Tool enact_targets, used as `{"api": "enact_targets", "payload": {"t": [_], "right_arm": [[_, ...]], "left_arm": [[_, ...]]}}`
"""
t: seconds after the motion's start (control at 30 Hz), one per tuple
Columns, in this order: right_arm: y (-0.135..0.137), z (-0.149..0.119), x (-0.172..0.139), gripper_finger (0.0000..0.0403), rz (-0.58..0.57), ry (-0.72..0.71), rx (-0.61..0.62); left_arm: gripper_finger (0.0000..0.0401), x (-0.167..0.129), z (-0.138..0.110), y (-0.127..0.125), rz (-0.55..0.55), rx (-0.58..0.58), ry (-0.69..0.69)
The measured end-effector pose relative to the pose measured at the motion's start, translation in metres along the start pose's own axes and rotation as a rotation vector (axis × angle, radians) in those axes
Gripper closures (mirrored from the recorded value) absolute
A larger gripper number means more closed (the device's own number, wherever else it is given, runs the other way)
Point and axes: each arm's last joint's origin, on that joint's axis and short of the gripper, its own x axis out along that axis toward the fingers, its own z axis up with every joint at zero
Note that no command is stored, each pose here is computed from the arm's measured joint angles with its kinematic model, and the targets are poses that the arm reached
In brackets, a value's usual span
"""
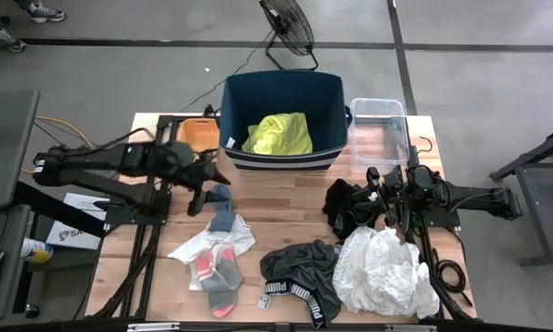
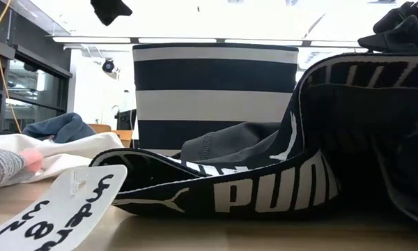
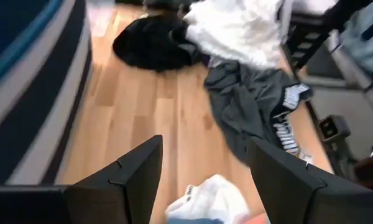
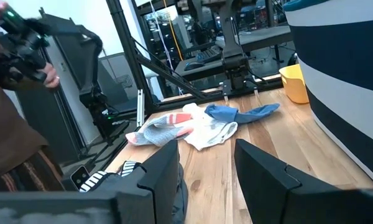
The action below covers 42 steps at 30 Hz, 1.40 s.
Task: Pick & Place Cloths
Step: Put the blue sock into the yellow bin
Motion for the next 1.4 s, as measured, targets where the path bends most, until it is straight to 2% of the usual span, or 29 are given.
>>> {"api": "enact_targets", "payload": {"t": [0.23,0.4,0.7,0.83,1.03,1.4], "right_arm": [[0.0,0.0,0.0,0.0254,-0.001,0.001,0.0],[0.0,0.0,0.0,0.0254,0.0,0.0,0.0],[0.0,0.0,0.0,0.0254,0.0,0.001,0.0],[0.0,0.0,0.0,0.0254,-0.001,0.001,0.0],[0.0,0.0,0.0,0.0254,-0.001,0.0,0.0],[0.0,0.0,0.0,0.0254,0.0,0.0,0.0]], "left_arm": [[0.0171,-0.004,-0.057,-0.001,-0.075,0.032,-0.183],[0.0171,-0.005,-0.091,0.005,-0.043,0.004,-0.254],[0.0171,-0.006,-0.127,0.012,-0.015,-0.039,-0.324],[0.0171,-0.002,-0.14,0.015,-0.006,-0.076,-0.319],[0.0171,0.012,-0.158,0.018,-0.003,-0.071,-0.243],[0.0171,0.033,-0.174,0.012,-0.131,-0.003,-0.055]]}}
